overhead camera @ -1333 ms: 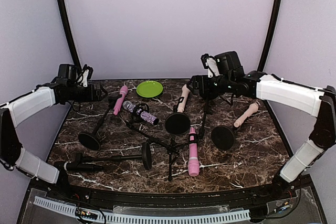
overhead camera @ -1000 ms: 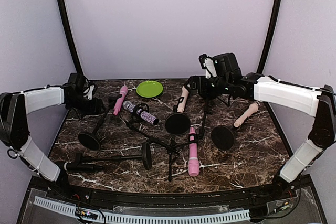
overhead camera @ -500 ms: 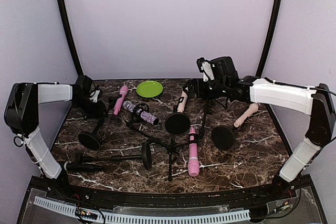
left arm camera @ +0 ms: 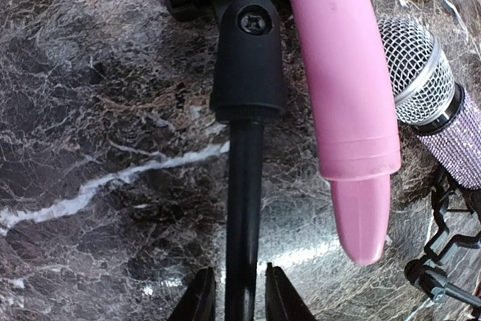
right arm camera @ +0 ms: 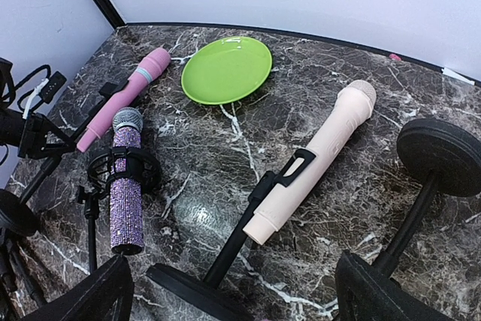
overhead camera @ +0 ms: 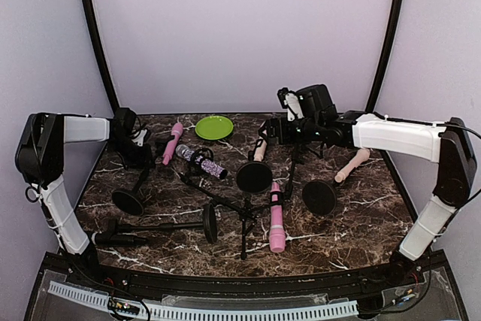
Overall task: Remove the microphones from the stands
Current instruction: Pick up the microphone stand with the microphone from the corner of the board.
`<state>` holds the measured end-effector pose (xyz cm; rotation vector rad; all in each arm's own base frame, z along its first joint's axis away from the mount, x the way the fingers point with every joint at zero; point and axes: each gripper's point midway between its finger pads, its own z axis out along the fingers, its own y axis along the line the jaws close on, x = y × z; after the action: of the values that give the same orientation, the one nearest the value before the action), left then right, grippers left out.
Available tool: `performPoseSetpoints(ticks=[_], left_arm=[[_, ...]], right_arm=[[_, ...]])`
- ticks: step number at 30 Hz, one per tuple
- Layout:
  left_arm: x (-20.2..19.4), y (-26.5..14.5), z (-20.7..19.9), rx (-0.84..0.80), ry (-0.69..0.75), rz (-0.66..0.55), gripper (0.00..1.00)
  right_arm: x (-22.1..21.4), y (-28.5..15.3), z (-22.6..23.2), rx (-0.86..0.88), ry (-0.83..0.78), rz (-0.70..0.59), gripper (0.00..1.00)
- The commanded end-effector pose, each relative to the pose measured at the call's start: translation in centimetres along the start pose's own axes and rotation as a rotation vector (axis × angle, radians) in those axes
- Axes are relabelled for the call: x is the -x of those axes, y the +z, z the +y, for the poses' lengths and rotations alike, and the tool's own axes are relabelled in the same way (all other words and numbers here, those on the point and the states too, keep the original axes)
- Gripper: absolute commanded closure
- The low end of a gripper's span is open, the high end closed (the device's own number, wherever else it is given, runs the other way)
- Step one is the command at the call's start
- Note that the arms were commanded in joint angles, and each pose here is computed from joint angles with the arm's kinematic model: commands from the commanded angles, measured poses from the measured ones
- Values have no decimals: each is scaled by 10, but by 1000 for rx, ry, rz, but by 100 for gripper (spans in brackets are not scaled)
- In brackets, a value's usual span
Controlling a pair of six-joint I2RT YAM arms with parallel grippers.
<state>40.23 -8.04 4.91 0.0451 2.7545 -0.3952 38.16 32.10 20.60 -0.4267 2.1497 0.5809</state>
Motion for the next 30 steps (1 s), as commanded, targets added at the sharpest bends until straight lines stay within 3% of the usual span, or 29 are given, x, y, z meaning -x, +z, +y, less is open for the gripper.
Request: performPoseSetpoints(ticks=[1,6,8,18,30], left_arm=[[1,-3,-4,-12,16,7,77],[4,-7,-9,-28,21,-10,97],[9,-14,-10,-23,28,-36,100],[45,-95,-26,-14,99,-381,100],[55,-147,-40,-35,148,-577,100]], right_arm=[[12,-2,9,26,-11,-45,6],[13,-5,9,30,-5,-53,6],[14,-7,9,30,1,-62,6],[39,-19,12,45,50,-175,5],[62,-30,19,71,75,-244,4]])
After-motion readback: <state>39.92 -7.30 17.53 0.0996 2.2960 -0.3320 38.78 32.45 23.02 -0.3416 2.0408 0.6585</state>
